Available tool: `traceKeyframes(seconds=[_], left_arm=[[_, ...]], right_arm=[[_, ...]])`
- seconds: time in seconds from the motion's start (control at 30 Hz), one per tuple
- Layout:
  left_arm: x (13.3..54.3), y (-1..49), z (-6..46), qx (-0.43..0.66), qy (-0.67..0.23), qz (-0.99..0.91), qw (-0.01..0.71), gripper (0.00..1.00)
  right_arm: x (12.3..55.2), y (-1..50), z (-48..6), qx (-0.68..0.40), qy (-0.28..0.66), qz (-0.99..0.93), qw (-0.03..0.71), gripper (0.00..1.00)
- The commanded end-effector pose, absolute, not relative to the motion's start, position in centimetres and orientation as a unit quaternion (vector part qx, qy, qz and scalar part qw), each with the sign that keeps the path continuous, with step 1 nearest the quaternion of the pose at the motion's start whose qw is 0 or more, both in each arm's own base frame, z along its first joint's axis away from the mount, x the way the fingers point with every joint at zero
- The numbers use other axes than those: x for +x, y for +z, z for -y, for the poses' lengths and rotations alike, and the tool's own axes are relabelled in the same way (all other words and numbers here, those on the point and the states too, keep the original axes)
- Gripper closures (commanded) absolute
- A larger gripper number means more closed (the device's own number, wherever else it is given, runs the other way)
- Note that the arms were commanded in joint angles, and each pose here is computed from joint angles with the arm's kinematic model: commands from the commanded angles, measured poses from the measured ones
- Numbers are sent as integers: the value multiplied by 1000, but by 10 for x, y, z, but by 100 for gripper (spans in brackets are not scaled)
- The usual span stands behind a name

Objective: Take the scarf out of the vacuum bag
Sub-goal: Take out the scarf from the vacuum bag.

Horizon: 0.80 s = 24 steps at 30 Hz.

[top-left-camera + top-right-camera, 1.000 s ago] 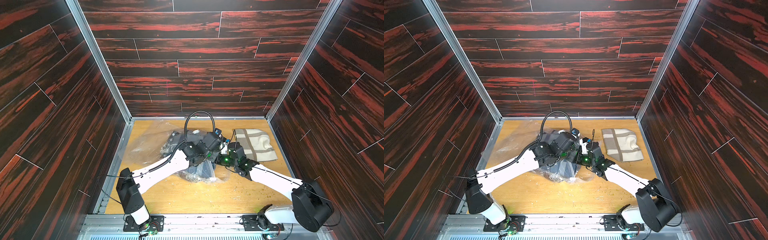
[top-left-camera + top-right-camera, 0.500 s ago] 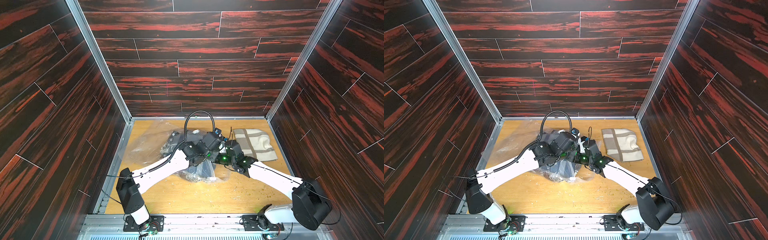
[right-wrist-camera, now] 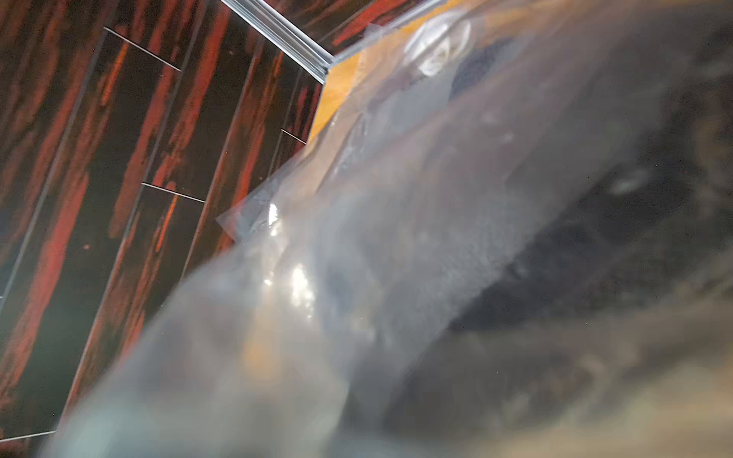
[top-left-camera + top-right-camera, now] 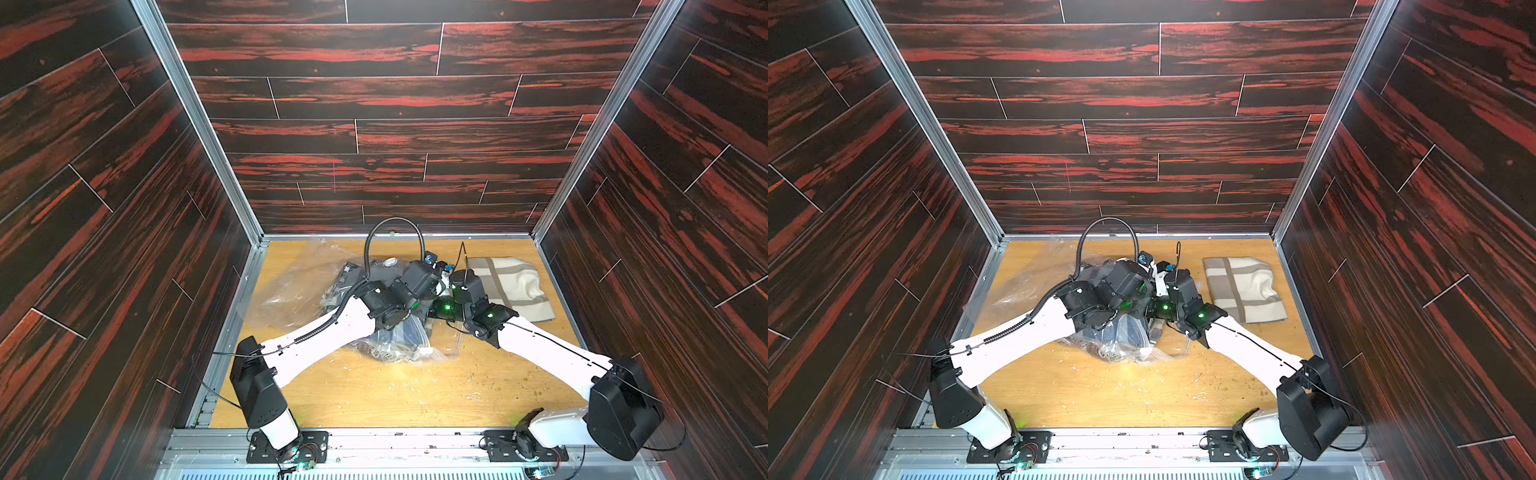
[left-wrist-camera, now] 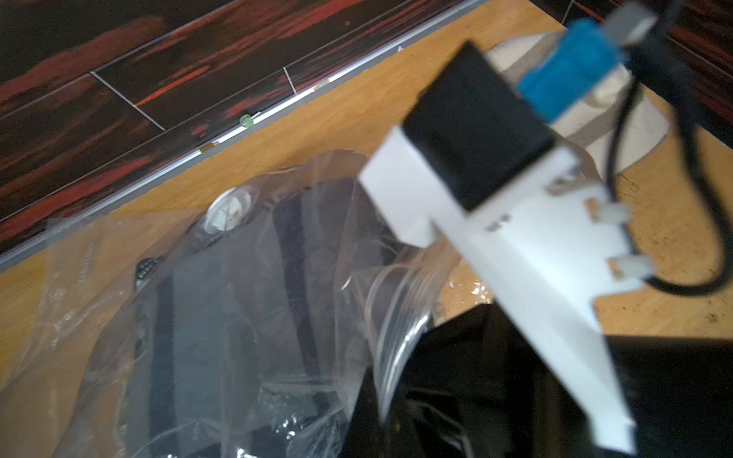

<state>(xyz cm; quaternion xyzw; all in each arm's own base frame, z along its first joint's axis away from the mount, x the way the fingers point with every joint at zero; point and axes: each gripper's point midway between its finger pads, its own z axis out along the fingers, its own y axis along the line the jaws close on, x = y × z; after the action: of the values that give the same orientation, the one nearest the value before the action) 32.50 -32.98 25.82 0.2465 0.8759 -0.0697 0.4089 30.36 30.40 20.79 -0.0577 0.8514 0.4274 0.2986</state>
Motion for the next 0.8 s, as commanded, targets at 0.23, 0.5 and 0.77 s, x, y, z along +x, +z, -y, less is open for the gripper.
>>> traceKeyframes(seconds=[0.23, 0.5, 0.77], left_arm=[[335, 295, 304, 218, -64, -864, 450, 100], [334, 290, 297, 215, -65, -863, 452, 100], [330, 293, 288, 209, -68, -862, 456, 100]], right_arm=[[306, 228, -288, -48, 405, -847, 341, 100], [304, 229, -269, -34, 382, -855, 350, 100], [307, 254, -262, -31, 370, -851, 370, 100]])
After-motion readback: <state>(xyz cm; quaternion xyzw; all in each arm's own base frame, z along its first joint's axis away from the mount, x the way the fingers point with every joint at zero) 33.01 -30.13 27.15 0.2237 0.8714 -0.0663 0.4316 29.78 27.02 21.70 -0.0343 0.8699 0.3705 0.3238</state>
